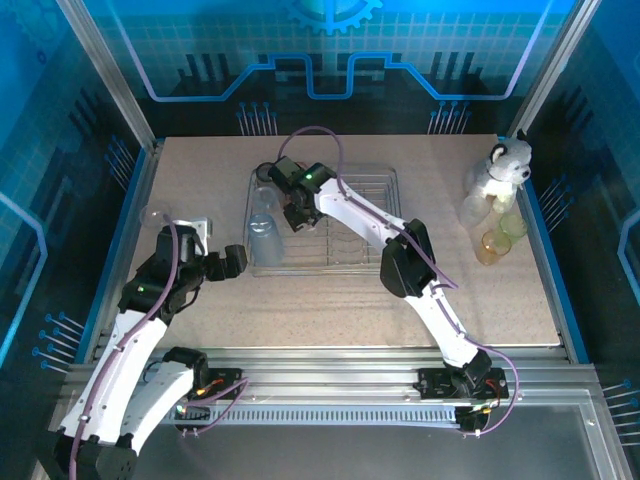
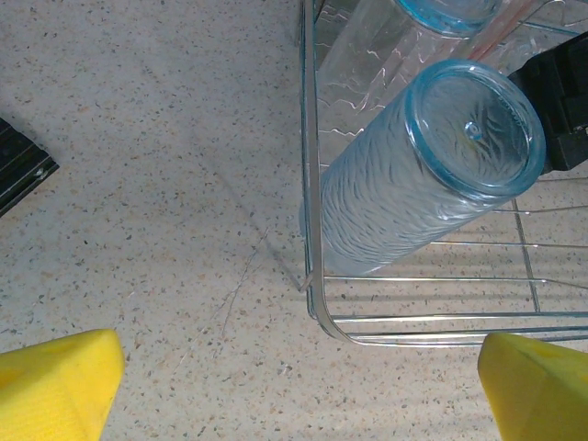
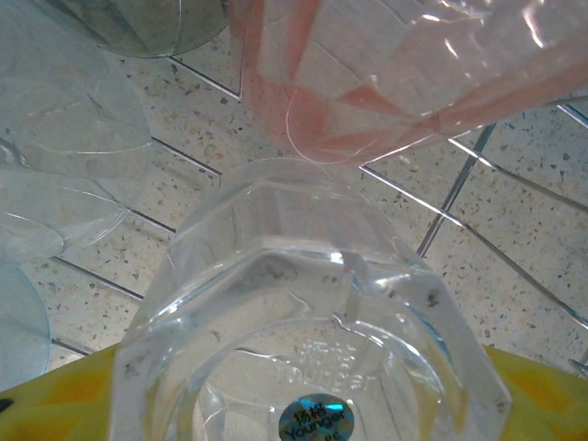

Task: Load the cups into the dish rack

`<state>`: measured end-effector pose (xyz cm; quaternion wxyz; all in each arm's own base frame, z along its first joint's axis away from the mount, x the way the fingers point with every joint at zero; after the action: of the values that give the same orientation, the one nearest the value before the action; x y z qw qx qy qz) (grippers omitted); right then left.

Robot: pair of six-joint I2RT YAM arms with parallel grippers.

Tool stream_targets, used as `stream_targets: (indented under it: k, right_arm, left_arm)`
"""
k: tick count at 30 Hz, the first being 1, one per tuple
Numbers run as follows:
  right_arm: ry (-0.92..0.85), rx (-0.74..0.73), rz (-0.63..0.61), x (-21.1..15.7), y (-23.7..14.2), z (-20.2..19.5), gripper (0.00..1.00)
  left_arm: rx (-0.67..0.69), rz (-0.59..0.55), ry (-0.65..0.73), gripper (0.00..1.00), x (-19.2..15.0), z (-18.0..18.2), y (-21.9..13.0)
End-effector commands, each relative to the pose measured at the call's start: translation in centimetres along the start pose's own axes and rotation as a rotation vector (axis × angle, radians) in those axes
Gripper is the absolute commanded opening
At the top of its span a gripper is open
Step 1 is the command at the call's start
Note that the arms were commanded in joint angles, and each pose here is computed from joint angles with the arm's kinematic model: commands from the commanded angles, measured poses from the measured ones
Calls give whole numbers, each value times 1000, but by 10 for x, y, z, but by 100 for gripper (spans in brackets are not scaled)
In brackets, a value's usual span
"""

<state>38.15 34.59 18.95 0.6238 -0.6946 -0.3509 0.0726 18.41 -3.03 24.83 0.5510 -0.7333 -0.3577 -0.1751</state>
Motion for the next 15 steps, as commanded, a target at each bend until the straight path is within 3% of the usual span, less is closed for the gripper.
stream_targets:
  k: [1, 8, 15]
  right_arm:
    - [-13, -27, -44, 9, 3, 4, 34]
    - [-27, -20, -47, 9, -3, 3, 68]
    - [-56, -26, -36, 7, -5, 2, 77]
  left_arm:
    - [-3, -4, 6, 99, 1, 0, 0]
    - [-2, 2, 3, 99, 0, 1, 2]
    - [-2, 3, 0, 100, 1, 1, 2]
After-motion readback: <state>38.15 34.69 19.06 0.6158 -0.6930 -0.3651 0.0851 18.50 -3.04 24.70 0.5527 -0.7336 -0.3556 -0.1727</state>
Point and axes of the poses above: each hand's point on the last joint's axis, 136 mm out from that joint toward the fingers, its own y axis out along the fingers, its own z axis along the line the jaws close on, x = y × z, the point moved 9 cm from there along -y, back along the fingers, and after that the axes turned 7 degrees about -y, right-handed, at the moved point
